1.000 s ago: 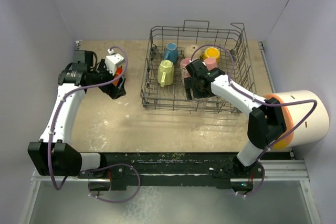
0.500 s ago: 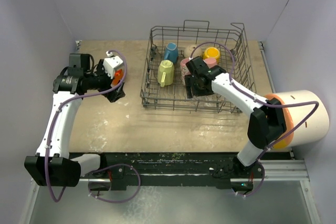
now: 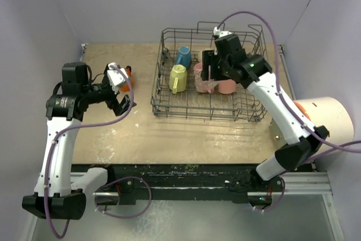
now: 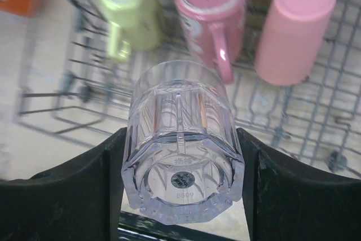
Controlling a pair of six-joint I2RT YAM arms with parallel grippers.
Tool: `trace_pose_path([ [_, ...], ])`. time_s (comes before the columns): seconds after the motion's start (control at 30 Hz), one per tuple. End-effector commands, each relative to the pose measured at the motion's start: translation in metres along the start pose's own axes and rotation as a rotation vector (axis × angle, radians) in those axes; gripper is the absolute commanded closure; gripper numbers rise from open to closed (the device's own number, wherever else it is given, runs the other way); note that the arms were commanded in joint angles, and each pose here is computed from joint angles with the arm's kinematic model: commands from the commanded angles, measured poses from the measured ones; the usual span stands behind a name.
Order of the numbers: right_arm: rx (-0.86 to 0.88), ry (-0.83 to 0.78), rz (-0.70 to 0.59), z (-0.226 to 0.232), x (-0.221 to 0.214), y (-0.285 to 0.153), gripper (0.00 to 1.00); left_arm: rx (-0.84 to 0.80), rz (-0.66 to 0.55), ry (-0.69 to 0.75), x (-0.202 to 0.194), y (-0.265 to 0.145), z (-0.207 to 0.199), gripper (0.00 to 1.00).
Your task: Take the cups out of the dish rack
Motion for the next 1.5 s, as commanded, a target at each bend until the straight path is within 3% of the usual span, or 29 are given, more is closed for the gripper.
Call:
trace_pose_path([
  [0.0,0.302,0.076,-0.093,0.027,0.026,-0.056,0.81,0.001,-0.188,0.234,0.032,-0.012,-0.001,0.01],
  [0.3,1.035,0.153,0.03,0.078,0.011,-0.087,0.84,0.038,-0.314,0.558,0.05,-0.023,-0.006,0.01],
  [0.4,1.173,0.189,0.079,0.084,0.003,-0.088,0.9,0.055,-0.383,0.654,0.059,-0.029,-0.012,0.01],
  [0.8,1.367,0.285,0.202,0.115,-0.023,-0.088,0.94,0.084,-0.444,0.877,0.072,-0.036,-0.012,0.03],
  [1.03,1.453,0.309,0.267,0.135,-0.037,-0.088,0.97,0.085,-0.511,1.007,0.079,-0.038,-0.017,0.19],
  [1.23,1.475,0.315,0.306,0.148,-0.047,-0.087,0.99,0.087,-0.526,1.026,0.081,-0.04,-0.02,0.27],
  [1.47,1.522,0.341,0.344,0.165,-0.057,-0.09,1.0,0.041,-0.541,1.004,0.08,-0.039,-0.024,0.48],
])
Point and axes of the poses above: each gripper's point midway between its finger pads, its own y axis out along the fingers, its own z axis along the line the jaws close on, x = y × z, the point moved 9 cm from there along -y, back along the fingers, and after that the axes turned 11 degrees about y, right-handed, at the moved point
